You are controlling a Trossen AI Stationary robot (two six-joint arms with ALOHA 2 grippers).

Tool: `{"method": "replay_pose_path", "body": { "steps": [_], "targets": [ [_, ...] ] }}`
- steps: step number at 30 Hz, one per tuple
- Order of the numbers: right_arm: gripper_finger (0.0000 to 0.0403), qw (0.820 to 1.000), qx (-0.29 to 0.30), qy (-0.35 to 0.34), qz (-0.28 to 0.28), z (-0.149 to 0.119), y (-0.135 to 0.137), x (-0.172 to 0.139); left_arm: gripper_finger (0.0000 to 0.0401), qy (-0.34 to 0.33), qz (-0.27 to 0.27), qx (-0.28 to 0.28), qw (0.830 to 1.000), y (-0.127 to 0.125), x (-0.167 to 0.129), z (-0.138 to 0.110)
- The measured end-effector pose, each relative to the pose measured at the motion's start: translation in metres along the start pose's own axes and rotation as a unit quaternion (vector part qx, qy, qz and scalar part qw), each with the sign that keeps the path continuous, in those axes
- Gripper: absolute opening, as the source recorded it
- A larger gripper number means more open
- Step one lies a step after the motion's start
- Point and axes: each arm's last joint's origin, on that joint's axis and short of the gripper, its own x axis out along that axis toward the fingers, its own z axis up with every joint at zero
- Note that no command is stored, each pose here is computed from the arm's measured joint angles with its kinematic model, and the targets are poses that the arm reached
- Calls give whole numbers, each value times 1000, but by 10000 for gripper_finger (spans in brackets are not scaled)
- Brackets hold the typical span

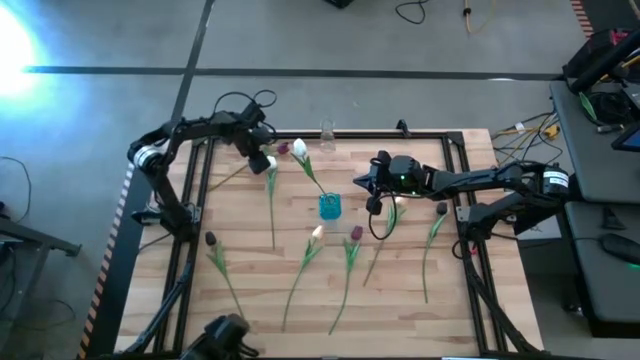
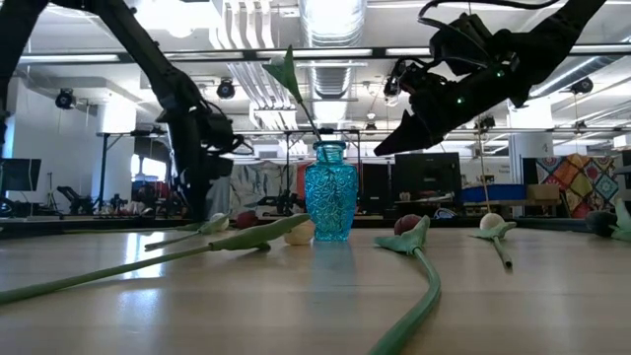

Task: Sort flowers into vase by color
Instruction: Put the top red tulip into the transparent vase

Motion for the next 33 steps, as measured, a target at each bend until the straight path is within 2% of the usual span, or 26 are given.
{"method": "replay_pose_path", "body": {
  "steps": [4, 9, 13, 17, 21, 25, 28, 30, 33],
  "targets": [
    [9, 1000, 3, 0, 0, 0, 0, 0, 121, 24, 30, -8, 999, 4, 9, -2],
    [9, 1000, 10, 0, 0, 0, 0, 0, 110, 26, 26, -16, 999, 8, 11, -3],
    [9, 1000, 13, 0, 0, 0, 0, 0, 73, 25, 23, -14, 999, 10, 11, -4],
    [9, 1000, 13, -6, 6, 1, 0, 0, 13, 35, 58, 2, 998, 12, 7, -5],
    [9, 999, 18, -16, 23, 4, 1, -3, 7, 13, 74, -10, 997, 18, -9, -7],
    [9, 999, 20, -28, 23, 9, 1, -9, 2, -44, 70, -25, 996, 20, -35, -7],
    [9, 999, 17, -43, 21, 15, 0, -15, 1, -134, 50, -34, 989, 24, -62, -5],
    [9, 998, 11, -56, 20, 19, 0, -20, 1, -210, 27, -41, 977, 28, -79, -1],
    [9, 997, 5, -71, 17, 24, -1, -26, 1, -322, -18, -37, 946, 33, -102, 5]
  ]
}}
